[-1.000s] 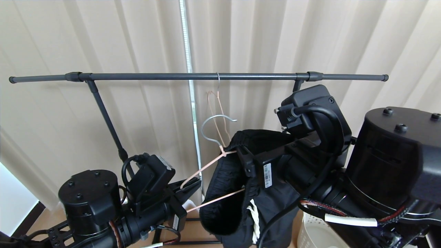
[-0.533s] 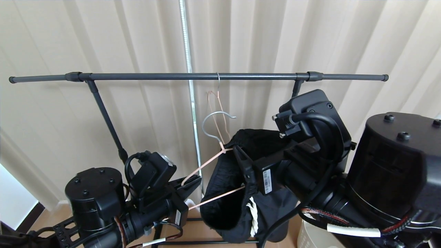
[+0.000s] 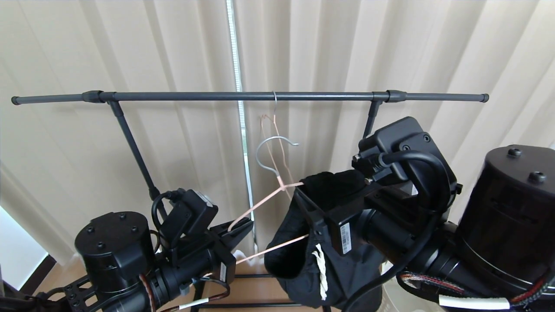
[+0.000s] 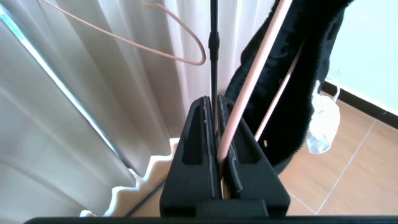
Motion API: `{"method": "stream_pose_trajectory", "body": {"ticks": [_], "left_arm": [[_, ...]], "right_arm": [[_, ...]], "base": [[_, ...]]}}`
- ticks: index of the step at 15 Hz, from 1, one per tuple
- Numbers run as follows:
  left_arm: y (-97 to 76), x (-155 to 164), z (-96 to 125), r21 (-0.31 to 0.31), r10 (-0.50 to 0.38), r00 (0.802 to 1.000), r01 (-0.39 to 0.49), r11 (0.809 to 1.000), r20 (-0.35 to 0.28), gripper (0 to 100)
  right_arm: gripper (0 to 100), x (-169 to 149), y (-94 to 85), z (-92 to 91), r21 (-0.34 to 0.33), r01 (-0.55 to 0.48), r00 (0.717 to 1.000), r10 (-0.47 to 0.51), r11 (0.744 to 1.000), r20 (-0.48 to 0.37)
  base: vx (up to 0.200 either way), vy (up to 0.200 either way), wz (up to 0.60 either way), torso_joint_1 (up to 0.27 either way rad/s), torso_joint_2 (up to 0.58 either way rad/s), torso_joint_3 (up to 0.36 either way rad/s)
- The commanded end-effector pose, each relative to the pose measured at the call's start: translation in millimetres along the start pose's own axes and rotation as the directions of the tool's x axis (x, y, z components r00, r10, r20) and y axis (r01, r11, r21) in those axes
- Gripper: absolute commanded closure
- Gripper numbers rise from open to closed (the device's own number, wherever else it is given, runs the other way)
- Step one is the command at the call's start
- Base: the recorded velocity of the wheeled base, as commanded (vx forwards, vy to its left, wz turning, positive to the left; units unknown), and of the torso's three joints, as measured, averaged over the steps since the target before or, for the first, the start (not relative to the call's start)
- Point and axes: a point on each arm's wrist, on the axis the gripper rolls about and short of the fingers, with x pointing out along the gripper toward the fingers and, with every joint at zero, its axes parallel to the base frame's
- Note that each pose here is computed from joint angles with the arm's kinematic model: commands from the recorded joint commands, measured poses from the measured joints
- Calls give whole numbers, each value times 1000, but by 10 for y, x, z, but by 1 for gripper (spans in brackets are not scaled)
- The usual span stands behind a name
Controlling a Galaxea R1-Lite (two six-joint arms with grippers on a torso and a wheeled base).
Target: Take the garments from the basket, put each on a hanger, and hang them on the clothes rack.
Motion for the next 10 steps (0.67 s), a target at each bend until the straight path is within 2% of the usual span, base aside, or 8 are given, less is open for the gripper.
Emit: {"method": "stream_pose_trajectory", "body": {"ticks": [1, 3, 4, 6, 8, 10], "left_arm": [[-5, -13, -21, -6, -3, 1000, 3, 1000, -9, 100], [6, -52, -31, -5, 3, 1000, -3, 1000, -2, 100], [8, -64, -38, -2, 5, 1000, -5, 1000, -1, 100], [7, -95, -49, -2, 5, 1000, -5, 1000, 5, 100], [-7, -141, -75, 4, 3, 1000, -3, 1000, 9, 100], [-13, -165, -73, 20, 3, 1000, -3, 1000, 21, 100]], "right_arm": [[0, -54, -145, 37, -10, 1, 1000, -1, 1000, 10], [0, -220, -458, 66, -108, -117, 993, 115, 987, -26], [0, -291, -605, 91, -135, -169, 985, 162, 976, -59], [0, -336, -825, 212, -192, -276, 958, 253, 942, -133], [0, -319, -981, 313, -207, -385, 913, 339, 899, -228], [0, -220, -1133, 364, -232, -532, 827, 441, 814, -349]], "base": [[0, 0, 0, 0, 0, 0], [0, 0, 0, 0, 0, 0], [0, 0, 0, 0, 0, 0], [0, 0, 0, 0, 0, 0], [0, 0, 0, 0, 0, 0], [0, 0, 0, 0, 0, 0]]}}
